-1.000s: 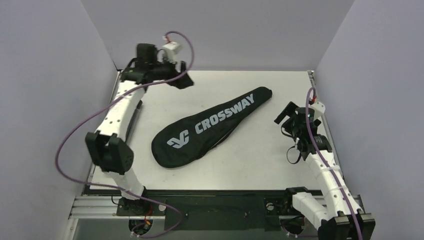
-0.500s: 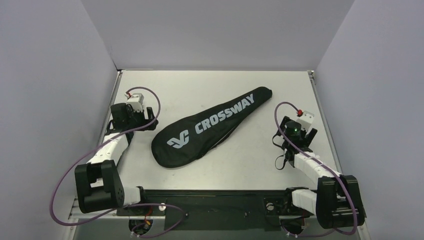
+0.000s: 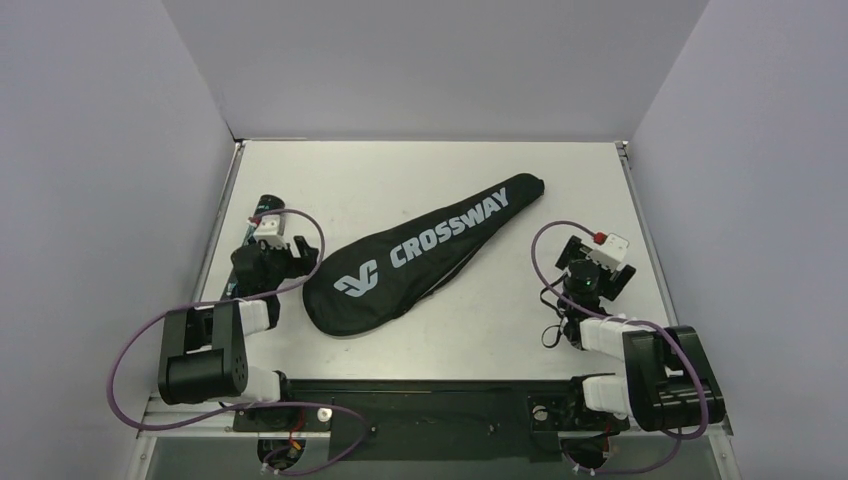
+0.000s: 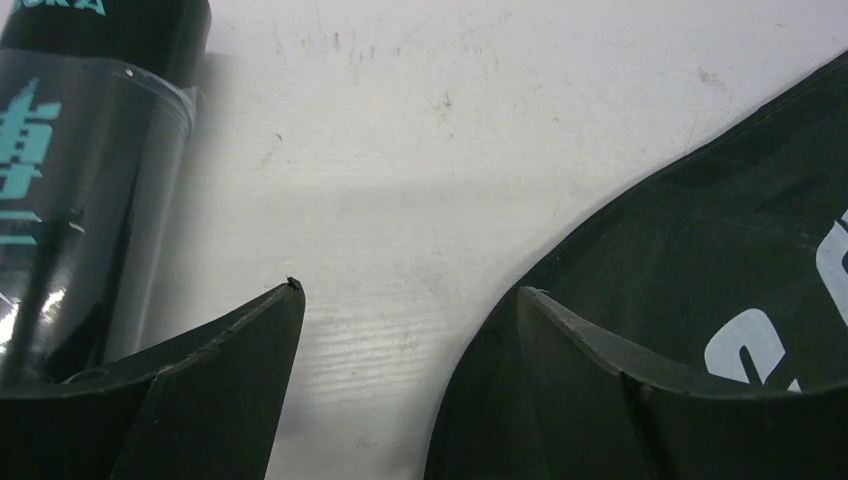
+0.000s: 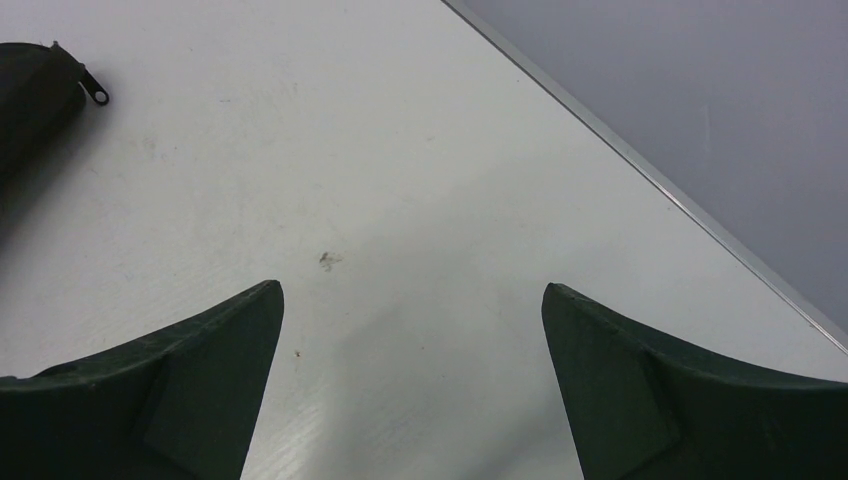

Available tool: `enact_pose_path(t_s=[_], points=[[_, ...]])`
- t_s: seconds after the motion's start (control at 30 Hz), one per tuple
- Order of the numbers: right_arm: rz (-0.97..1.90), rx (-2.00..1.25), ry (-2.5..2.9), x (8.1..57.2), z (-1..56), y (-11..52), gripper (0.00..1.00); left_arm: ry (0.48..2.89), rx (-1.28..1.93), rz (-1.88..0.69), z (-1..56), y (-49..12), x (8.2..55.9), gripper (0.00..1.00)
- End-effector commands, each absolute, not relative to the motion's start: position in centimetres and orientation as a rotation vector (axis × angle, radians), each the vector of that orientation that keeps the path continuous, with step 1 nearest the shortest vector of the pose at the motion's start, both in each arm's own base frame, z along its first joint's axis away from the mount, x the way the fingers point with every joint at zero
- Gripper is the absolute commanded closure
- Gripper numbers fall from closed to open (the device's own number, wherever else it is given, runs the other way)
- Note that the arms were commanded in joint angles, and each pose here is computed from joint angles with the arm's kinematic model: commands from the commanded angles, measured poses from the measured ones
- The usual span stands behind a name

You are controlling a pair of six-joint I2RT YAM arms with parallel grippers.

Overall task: Pack up the badminton gear
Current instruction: Reset both arms

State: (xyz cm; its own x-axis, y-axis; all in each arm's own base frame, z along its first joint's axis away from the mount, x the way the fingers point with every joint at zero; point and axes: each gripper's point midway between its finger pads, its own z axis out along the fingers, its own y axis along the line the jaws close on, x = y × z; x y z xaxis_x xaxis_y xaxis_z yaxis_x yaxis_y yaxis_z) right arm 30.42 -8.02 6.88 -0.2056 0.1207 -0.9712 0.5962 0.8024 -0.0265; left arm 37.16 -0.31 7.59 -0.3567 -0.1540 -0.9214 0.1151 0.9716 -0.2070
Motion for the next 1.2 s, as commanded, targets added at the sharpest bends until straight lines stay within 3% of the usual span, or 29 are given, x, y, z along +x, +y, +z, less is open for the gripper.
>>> enact_pose_path(t_s=[0.0,0.13,1.17], points=[[-0.473,0.539,1.612,30.7,9.3,-7.3,0.03,1.683,0.032,-0.262,11.1,-0.5,37.9,0.12],[-0.453,0.427,1.597,30.6,8.8,-5.8,0.03,1.686,0.073,-0.257,10.8,-1.3,37.7,0.12],[-0.45,0.576,1.719,32.4,7.5,-8.3,0.02,1.668,0.076,-0.144,9.9,-1.8,37.3,0.08]])
